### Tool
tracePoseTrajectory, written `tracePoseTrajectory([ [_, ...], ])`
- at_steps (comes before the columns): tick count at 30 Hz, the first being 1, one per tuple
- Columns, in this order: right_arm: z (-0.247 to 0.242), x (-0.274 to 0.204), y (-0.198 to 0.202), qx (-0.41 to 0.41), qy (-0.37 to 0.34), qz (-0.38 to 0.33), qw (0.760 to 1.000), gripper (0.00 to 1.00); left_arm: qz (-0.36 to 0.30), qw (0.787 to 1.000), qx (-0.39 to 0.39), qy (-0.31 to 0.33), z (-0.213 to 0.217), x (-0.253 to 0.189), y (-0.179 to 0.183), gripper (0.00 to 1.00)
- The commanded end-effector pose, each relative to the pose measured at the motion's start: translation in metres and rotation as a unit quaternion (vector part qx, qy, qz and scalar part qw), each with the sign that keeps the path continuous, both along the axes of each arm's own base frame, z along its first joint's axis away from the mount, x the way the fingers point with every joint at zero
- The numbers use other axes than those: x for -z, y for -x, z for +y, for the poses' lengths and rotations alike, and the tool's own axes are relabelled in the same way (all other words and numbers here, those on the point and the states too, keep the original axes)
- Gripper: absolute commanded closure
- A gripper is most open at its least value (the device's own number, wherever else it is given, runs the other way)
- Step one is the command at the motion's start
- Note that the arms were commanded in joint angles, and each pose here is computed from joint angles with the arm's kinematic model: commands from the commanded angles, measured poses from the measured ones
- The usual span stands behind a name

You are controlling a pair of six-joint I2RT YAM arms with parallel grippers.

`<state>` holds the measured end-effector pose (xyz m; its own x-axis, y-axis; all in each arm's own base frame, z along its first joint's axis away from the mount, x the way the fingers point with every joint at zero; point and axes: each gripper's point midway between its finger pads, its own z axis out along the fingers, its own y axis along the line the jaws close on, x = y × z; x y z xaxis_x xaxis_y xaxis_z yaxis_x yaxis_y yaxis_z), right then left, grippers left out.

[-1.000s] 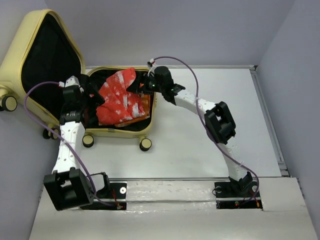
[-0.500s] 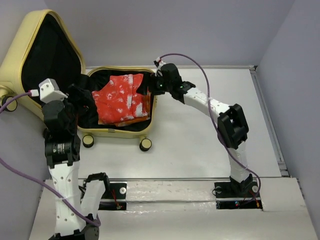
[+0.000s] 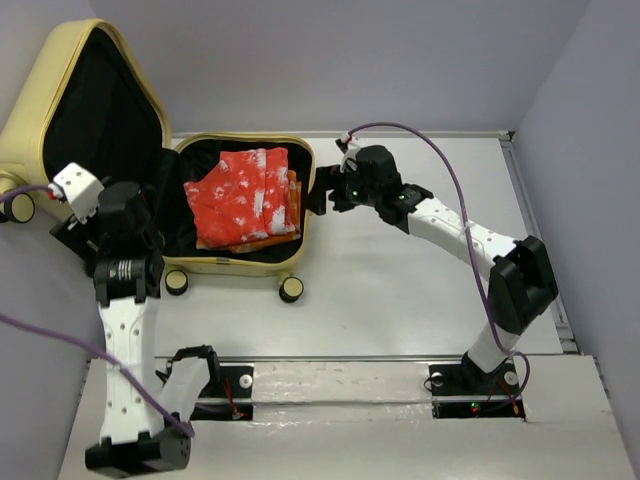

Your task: Pack the luggage

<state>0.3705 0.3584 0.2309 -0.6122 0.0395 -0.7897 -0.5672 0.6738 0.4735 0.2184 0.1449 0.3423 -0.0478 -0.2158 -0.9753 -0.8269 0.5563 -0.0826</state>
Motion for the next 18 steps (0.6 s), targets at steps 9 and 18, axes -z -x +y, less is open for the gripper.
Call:
tracePoseTrajectory([
  [9,-0.016,0.035,0.041,-0.040,-0.003,0.001,0.999,0.06,0.064,0.981,-0.170,-0.068,0.052,-0.030,-0.028,0.32],
  [18,-0.028,0.051,0.032,0.003,0.023,0.002,1.000,0.07,0.048,0.994,-0.062,-0.071,0.014,-0.033,-0.060,0.94],
])
